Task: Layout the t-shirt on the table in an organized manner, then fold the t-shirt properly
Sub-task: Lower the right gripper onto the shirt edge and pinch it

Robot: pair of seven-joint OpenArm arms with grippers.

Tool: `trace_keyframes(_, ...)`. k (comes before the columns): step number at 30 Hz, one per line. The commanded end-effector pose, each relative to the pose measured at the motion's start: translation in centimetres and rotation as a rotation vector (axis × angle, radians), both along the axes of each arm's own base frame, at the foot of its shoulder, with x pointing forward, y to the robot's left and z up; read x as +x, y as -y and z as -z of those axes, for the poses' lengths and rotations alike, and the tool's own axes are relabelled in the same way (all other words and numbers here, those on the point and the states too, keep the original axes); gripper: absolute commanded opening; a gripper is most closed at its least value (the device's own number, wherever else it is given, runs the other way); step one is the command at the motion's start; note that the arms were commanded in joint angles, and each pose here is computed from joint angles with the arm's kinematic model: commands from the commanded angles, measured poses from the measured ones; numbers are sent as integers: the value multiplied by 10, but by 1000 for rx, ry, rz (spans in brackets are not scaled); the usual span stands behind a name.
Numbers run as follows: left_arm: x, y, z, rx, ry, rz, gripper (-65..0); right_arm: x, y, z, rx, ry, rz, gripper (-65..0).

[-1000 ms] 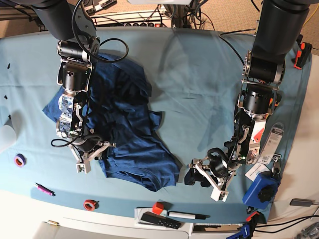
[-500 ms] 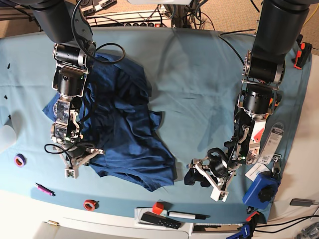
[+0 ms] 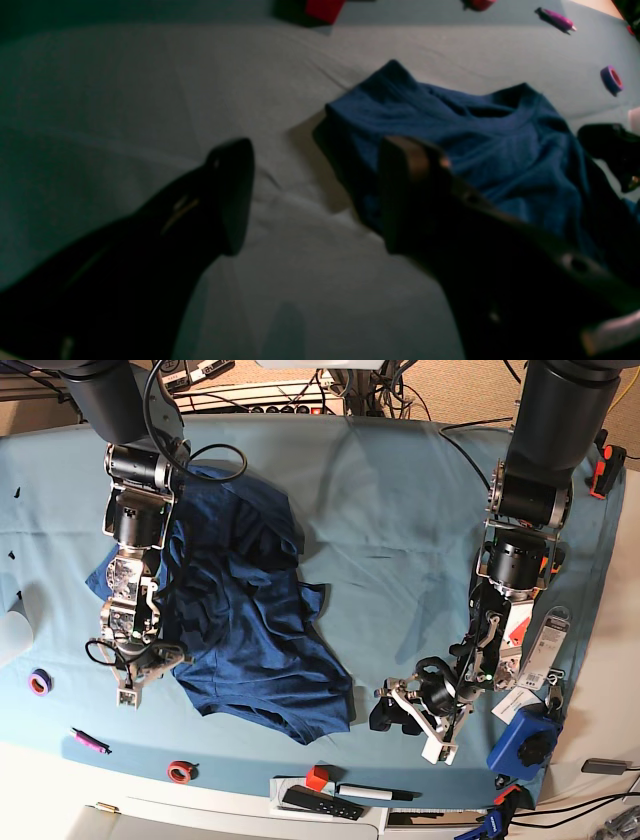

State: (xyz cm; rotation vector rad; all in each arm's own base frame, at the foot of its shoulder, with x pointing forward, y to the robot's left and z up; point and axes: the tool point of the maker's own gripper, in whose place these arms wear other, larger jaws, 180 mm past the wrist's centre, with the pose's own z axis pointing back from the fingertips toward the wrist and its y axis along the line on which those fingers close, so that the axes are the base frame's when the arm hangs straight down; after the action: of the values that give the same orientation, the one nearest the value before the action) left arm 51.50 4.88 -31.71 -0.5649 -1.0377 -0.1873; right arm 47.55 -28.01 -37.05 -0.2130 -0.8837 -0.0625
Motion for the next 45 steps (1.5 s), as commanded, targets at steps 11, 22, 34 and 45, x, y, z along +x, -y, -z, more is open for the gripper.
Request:
trace_keyframes(11,14,2,-31,-25,77,-1,-264,30,-58,-34,136,147,-239,-337)
trace_keyframes(22,14,2,-30,-23,73,0,-264,29,-51,-29,114,127,-164,-469)
trace_keyframes(34,6,2,-17,-23,48,-1,-264,16,20,-34,-82,84,25,-650)
trace_keyframes(45,2,2,-10,-25,36,-2,-264,11,39,-37,-112,71,30,-650)
